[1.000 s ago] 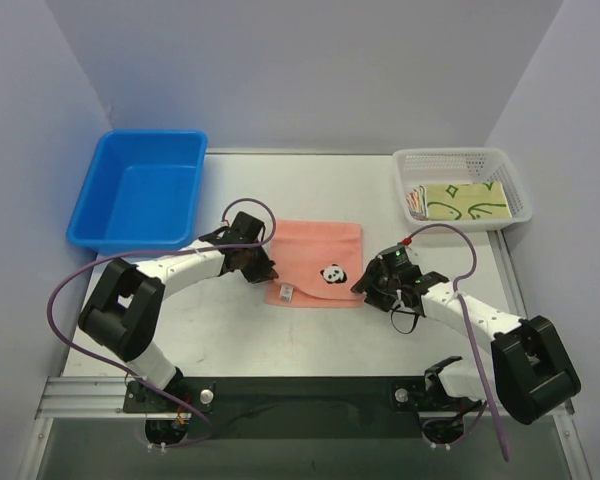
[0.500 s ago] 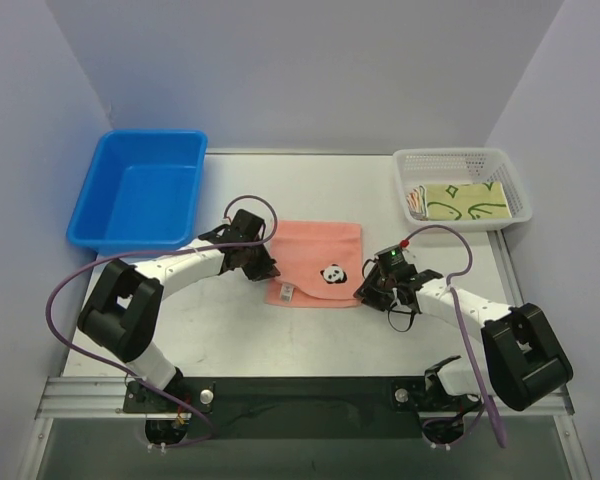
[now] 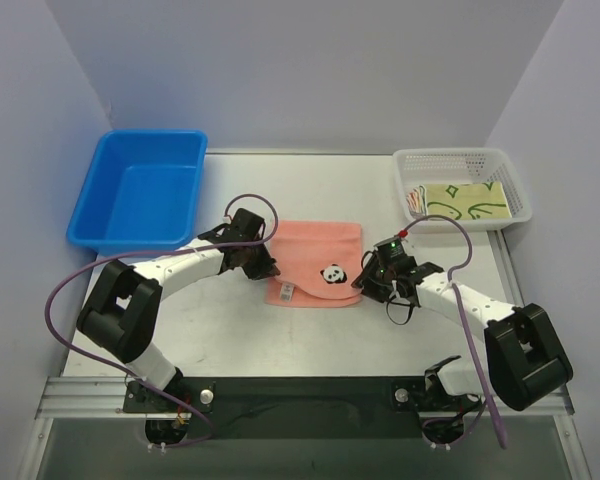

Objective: Fold and stack the towels
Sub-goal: Fold the towel

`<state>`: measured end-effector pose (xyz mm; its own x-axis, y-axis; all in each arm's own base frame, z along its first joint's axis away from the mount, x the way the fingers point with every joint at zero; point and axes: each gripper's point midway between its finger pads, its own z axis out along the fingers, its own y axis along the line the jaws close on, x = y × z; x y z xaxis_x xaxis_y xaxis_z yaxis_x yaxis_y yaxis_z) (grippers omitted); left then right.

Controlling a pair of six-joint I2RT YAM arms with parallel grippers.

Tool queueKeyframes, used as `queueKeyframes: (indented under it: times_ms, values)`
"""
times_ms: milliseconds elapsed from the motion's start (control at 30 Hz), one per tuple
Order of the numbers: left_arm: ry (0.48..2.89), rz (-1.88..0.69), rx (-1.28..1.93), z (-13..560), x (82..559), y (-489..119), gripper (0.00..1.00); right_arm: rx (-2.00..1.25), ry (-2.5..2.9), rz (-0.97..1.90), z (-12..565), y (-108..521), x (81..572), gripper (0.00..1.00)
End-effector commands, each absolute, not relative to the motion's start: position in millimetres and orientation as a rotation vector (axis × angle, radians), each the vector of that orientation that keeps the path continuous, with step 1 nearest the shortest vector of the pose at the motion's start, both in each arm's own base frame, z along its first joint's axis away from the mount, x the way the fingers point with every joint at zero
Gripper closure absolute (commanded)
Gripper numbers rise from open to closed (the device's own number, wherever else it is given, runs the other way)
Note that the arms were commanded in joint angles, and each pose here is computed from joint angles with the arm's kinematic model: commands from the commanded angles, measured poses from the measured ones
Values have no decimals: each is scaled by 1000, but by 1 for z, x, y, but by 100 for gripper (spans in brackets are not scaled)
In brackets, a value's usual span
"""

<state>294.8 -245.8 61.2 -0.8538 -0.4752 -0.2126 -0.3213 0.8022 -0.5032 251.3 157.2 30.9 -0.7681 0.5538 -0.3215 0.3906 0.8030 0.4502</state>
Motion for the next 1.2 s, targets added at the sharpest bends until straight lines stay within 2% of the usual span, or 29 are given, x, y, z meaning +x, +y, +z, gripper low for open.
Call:
queueKeyframes:
  times_ms: [0,600,733,1033,1167]
  values:
    - [2602,-730,-557,89,305,-255,100,709,2559,461,33,153,254,66]
    - [2621,-720,-515,85,301,-258,100,557,2726,404,34,169,253,68]
    - [2627,-715,-503,83,299,-257,100,481,2818,297,27,166,243,68]
    - [2629,-715,-480,84,297,-258,100,437,2915,207,3,154,222,65]
    - [2629,-714,-474,84,297,-258,100,414,2893,223,10,158,229,65]
